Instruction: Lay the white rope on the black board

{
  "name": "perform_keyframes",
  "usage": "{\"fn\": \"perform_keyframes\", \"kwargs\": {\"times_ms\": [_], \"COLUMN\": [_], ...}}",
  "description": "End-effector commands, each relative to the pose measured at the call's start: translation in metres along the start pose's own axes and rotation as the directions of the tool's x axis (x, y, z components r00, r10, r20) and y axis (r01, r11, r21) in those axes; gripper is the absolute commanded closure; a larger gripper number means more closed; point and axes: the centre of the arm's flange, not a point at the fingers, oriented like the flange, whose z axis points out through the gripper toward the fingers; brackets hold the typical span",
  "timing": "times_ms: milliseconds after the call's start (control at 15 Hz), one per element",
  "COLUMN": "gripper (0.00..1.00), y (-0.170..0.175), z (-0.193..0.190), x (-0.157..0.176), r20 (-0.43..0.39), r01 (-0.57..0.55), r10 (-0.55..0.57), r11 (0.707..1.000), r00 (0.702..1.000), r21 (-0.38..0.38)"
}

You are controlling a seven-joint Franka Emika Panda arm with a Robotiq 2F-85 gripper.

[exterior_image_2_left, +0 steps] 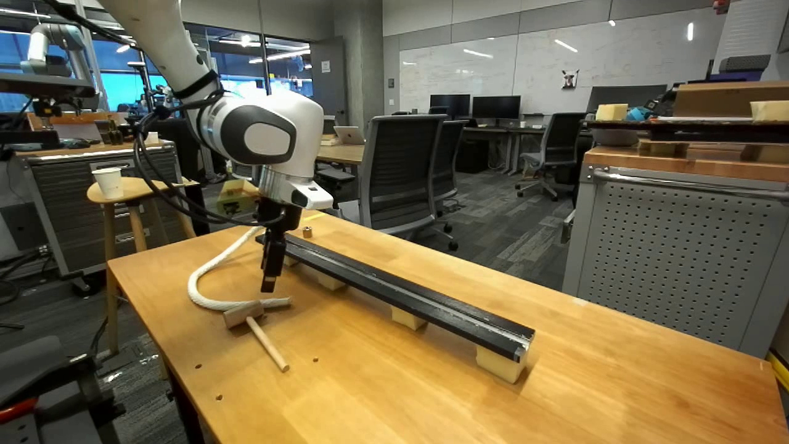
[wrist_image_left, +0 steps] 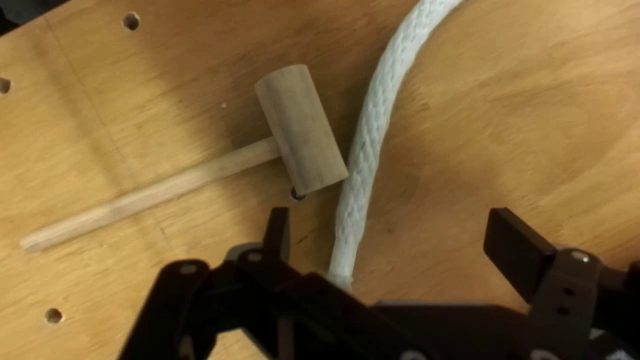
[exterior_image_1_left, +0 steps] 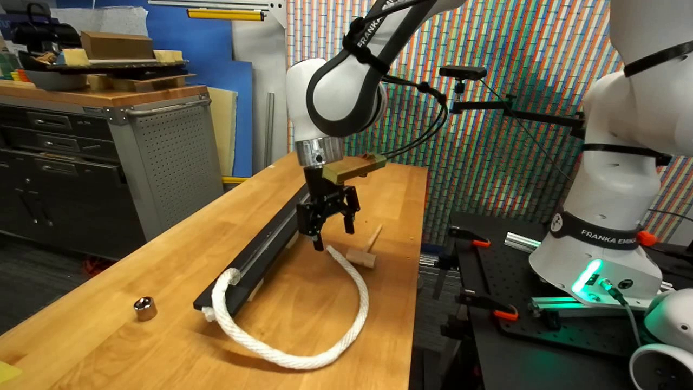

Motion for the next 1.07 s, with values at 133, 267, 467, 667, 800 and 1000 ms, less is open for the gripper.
{"fn": "perform_keyframes", "kwargs": {"times_ms": [133, 267, 467, 667, 800, 1000], "gripper": [0.0, 0.0, 0.0, 0.0, 0.25, 0.42], "y": [-0.001, -0.001, -0.002, -0.006, -0.008, -0.012], "z": [0.033, 0.042, 0.048, 0.048, 0.045, 0.041], "x": [0.01, 0.015, 0.023, 0.028, 0.028, 0.029], "r20": [0.034, 0.032, 0.016, 0.006, -0.001, -0.005], "r01": [0.025, 0.031, 0.045, 0.054, 0.062, 0.073], "r10": [-0.023, -0.029, -0.044, -0.054, -0.062, -0.073], "r11": [0.999, 0.998, 0.997, 0.997, 0.997, 0.997], "r00": [0.999, 0.999, 0.999, 0.999, 0.998, 0.997], "r21": [-0.044, -0.049, -0.06, -0.051, -0.041, -0.016]}}
